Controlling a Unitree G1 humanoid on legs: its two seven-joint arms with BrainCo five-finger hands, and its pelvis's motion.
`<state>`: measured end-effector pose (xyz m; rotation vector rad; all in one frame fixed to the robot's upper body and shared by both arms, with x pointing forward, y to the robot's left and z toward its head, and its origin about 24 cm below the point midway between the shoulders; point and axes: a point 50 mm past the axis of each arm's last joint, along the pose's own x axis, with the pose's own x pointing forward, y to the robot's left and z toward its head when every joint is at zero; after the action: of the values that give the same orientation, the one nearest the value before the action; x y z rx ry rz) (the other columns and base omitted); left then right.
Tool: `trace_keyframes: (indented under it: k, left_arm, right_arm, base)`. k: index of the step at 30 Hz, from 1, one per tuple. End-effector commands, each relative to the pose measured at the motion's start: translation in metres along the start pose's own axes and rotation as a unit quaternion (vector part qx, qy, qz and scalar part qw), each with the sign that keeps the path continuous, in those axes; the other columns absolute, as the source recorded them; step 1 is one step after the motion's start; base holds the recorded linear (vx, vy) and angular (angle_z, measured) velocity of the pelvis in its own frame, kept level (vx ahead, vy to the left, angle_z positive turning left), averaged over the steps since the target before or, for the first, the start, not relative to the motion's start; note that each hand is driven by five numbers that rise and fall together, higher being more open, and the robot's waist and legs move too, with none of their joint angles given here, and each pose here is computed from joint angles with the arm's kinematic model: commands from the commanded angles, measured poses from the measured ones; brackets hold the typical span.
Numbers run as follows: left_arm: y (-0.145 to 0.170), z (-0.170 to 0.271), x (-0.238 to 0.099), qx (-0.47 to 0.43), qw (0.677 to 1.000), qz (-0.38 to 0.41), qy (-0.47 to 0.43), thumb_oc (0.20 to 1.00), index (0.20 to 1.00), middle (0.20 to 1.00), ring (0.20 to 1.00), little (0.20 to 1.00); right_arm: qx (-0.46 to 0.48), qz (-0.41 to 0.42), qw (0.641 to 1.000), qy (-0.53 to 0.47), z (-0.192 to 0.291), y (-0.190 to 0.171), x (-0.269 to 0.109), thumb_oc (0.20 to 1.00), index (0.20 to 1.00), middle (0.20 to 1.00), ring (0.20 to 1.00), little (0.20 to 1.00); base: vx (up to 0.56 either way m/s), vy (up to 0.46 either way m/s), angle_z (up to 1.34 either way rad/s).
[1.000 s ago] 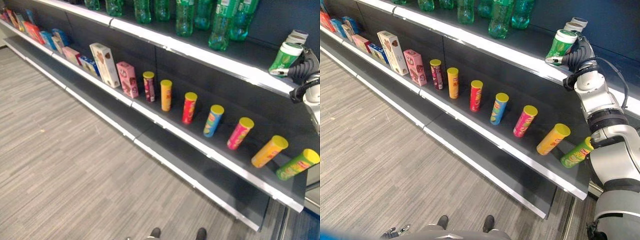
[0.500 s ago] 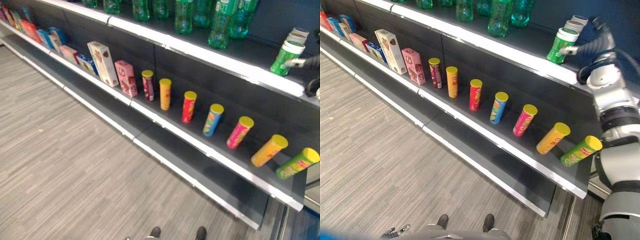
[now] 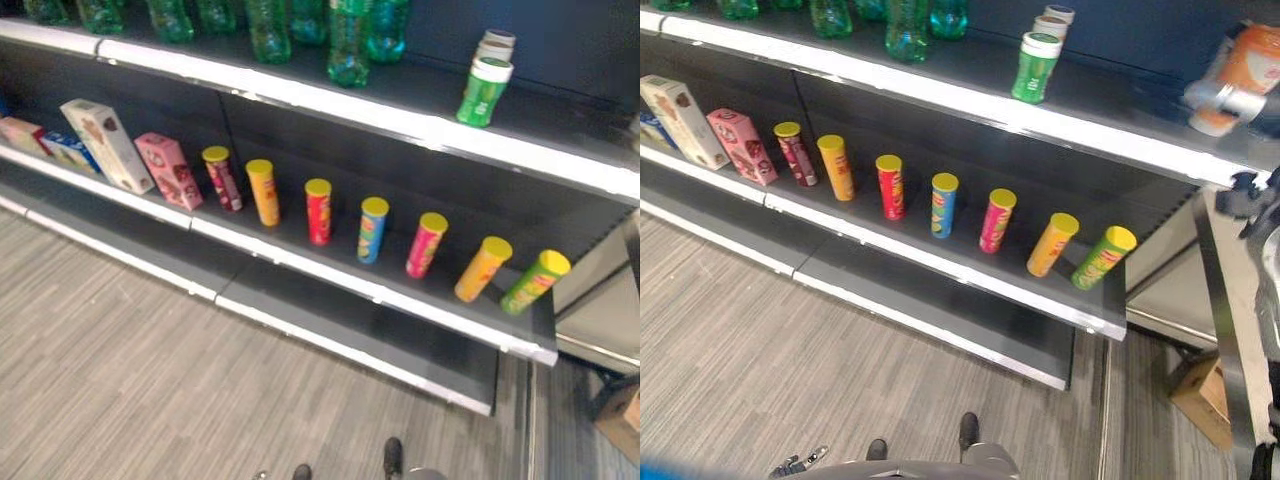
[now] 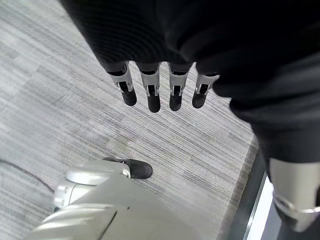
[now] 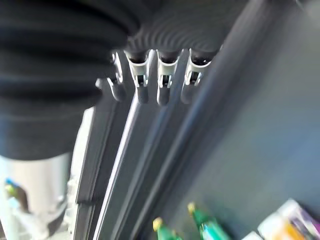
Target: Put the goods on the table back onto the shelves and tidy them up.
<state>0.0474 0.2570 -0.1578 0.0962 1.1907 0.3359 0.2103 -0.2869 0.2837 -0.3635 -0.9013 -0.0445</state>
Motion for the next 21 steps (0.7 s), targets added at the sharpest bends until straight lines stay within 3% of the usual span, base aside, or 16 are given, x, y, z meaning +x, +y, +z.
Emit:
trace_keyframes:
  k: [1,5,7,10,12,13,14,16,17,19,21]
  left_arm:
    - [0.023,0.006,0.001,0.057,0.998,0.010,-0.011,1.000,1.000,1.000,1.000,1.000]
    - [0.026,0.007,0.001,0.071,0.997,0.003,-0.015,1.000,1.000,1.000,1.000,1.000]
    - [0.023,0.006,0.000,0.080,0.997,-0.008,-0.014,1.000,1.000,1.000,1.000,1.000]
    - [0.022,0.012,0.001,0.085,0.996,-0.016,-0.022,1.000,1.000,1.000,1.000,1.000]
    - [0.018,0.022,0.003,0.088,0.995,-0.029,-0.037,1.000,1.000,1.000,1.000,1.000]
    - [0.016,0.031,0.004,0.094,0.994,-0.039,-0.048,1.000,1.000,1.000,1.000,1.000]
    - [0.014,0.033,0.005,0.095,0.993,-0.044,-0.050,1.000,1.000,1.000,1.000,1.000]
    - [0.005,0.041,0.006,0.099,0.992,-0.050,-0.058,1.000,1.000,1.000,1.000,1.000]
    - [0.005,0.042,0.006,0.099,0.992,-0.049,-0.058,1.000,1.000,1.000,1.000,1.000]
    - [-0.004,0.051,0.008,0.086,0.993,-0.041,-0.066,1.000,1.000,1.000,1.000,1.000]
    - [-0.006,0.059,0.009,0.080,0.993,-0.028,-0.077,1.000,1.000,1.000,1.000,1.000]
  right_arm:
    - [0.177,0.065,0.982,0.011,-0.017,0.017,-0.004,1.000,1.000,1.000,1.000,1.000]
    - [0.233,0.145,0.955,0.111,-0.037,0.043,-0.034,1.000,1.000,1.000,1.000,1.000]
    - [0.325,0.151,0.915,0.184,-0.061,0.065,-0.068,1.000,1.000,1.000,1.000,1.000]
    - [0.375,0.162,0.850,0.334,-0.095,0.094,-0.128,1.000,1.000,1.000,1.000,1.000]
    - [0.309,0.217,0.784,0.492,-0.122,0.100,-0.190,1.000,1.000,1.000,1.000,1.000]
    - [0.206,0.293,0.735,0.575,-0.133,0.090,-0.228,1.000,1.000,1.000,1.000,1.000]
    - [0.150,0.306,0.710,0.617,-0.140,0.086,-0.252,1.000,1.000,1.000,1.000,1.000]
    - [0.050,0.255,0.679,0.687,-0.159,0.087,-0.297,1.000,1.000,1.000,1.000,1.000]
    - [0.051,0.255,0.679,0.687,-0.160,0.088,-0.297,1.000,1.000,1.000,1.000,1.000]
    - [0.021,0.158,0.647,0.745,-0.174,0.112,-0.329,1.000,1.000,1.000,1.000,1.000]
    - [0.001,0.115,0.609,0.785,-0.175,0.133,-0.351,1.000,1.000,1.000,1.000,1.000]
  base:
    - [-0.05,0.090,-0.49]
    - [-0.02,0.080,-0.38]
    - [-0.04,0.096,-0.41]
    - [-0.03,0.084,-0.34]
    - [-0.05,0.074,-0.41]
    - [-0.06,0.063,-0.29]
    - [-0.05,0.039,-0.27]
    - [-0.03,0.016,-0.10]
    - [-0.01,0.007,-0.20]
    - [0.01,-0.010,-0.25]
    - [0.02,-0.014,-0.03]
